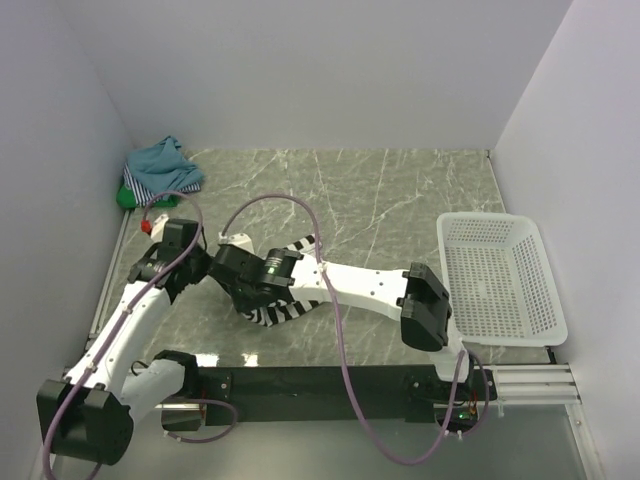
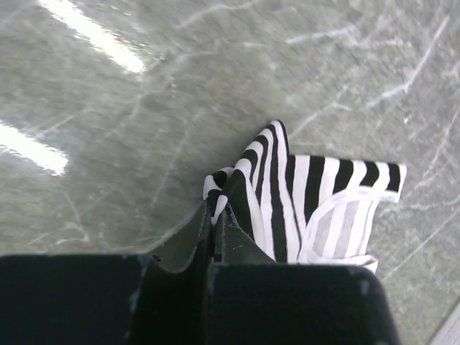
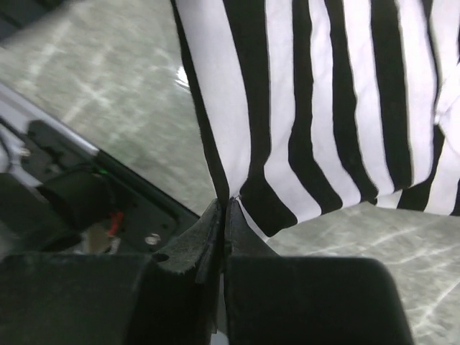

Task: Fold and stack the tank tops
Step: Fold the tank top

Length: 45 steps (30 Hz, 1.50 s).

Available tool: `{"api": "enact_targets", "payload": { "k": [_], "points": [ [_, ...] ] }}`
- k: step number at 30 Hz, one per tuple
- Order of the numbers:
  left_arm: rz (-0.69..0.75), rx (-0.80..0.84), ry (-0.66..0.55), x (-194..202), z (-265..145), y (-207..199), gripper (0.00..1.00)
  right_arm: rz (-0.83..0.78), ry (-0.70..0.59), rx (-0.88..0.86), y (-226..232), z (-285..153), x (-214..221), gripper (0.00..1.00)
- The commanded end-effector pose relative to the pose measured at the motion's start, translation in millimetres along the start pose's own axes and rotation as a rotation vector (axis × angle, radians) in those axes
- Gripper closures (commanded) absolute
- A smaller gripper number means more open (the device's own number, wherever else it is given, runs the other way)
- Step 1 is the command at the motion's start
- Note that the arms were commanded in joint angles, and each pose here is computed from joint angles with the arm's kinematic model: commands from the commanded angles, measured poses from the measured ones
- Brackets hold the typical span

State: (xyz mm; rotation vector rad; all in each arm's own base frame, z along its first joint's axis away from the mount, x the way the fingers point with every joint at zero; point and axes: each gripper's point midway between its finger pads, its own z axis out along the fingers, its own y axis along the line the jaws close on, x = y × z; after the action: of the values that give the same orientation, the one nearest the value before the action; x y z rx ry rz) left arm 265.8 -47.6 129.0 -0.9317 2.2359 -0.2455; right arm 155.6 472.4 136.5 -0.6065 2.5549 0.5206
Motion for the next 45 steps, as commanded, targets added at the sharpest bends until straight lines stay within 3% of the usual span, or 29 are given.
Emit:
{"api": "enact_targets", "payload": {
  "k": [1,19,25,31,39,45],
  "points": [
    [-0.011,-0.028,-0.05,-11,-1,17,0.99,0.016,-0.043,-0.031,23,-16,-20,1.0],
    [-0.241,-0.098,-0.136,-38,9,48,0.99,0.117,-0.017,-0.231,94,4,0,1.0],
    [-0.234,-0.122,-0.174,-53,6,51,0.99,0.1,0.008,-0.309,112,-1,5,1.0],
    [-0.159,-0.031,-0.238,-91,-10,19,0.99,0.098,-0.037,-0.465,135,-28,-13,1.0],
    [-0.043,0.119,-0.077,-81,7,-23,0.99,0.138,-0.023,-0.604,128,-46,-9,1.0],
    [-0.012,0.204,-0.026,-69,13,-57,0.99,0.237,-0.012,-0.632,89,-41,-8,1.0]
  ]
}}
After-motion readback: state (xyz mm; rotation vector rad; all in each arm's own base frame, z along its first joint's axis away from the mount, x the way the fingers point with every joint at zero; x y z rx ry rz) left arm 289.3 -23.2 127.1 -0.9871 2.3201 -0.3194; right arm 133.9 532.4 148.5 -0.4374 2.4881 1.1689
